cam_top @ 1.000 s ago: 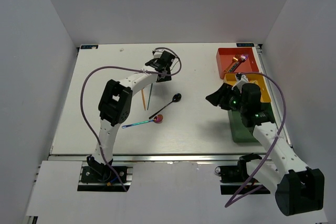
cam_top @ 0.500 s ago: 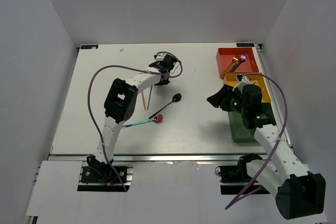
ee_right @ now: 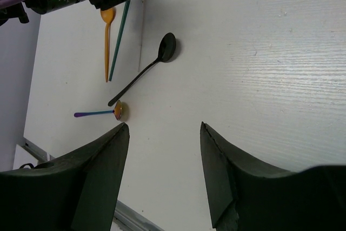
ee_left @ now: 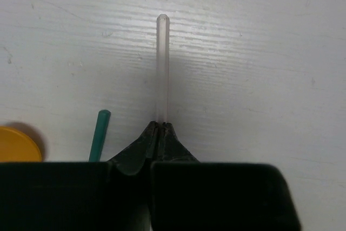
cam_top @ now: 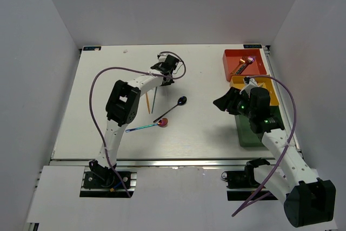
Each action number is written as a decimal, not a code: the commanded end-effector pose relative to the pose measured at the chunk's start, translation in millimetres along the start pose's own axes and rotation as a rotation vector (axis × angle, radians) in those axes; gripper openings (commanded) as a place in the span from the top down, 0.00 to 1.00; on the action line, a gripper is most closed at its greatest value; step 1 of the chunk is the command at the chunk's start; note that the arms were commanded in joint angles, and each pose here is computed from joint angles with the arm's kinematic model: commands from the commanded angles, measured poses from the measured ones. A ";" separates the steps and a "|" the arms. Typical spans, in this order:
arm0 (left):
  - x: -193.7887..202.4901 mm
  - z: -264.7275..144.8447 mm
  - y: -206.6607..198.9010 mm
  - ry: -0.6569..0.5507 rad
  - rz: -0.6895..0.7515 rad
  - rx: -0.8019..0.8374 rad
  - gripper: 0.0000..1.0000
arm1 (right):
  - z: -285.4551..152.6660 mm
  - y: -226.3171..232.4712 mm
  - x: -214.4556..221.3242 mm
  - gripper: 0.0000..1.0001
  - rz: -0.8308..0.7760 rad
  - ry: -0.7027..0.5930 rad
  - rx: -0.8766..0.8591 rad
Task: Sort the eating utensils into containers
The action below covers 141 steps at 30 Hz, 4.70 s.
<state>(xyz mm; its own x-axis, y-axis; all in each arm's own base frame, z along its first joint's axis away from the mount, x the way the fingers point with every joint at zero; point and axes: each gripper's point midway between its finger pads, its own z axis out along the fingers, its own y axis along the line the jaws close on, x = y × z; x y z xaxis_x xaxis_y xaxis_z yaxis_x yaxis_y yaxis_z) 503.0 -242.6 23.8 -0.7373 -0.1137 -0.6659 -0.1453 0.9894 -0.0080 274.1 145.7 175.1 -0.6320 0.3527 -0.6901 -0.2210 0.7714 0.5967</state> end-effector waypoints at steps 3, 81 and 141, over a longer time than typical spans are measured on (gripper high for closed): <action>-28.4 7.8 12.9 -0.074 -0.009 -0.018 1.00 | -0.6 6.9 -4.9 0.40 -0.026 -0.020 -0.032; -35.0 -290.1 120.8 -0.354 0.056 0.058 0.02 | 46.7 -210.0 -117.9 1.00 0.409 -0.195 0.682; 20.7 -48.1 55.1 0.130 0.086 0.115 0.53 | -17.5 -44.6 -71.1 0.53 0.088 -0.207 0.215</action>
<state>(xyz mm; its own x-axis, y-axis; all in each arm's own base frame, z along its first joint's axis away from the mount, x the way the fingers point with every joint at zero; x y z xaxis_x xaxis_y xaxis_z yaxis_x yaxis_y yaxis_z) 442.4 -170.7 22.8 -0.8487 -0.0221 -0.5284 -0.0552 0.9974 0.0469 318.9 71.9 204.1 -0.4562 0.5294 -0.7153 0.0346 0.8138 0.5802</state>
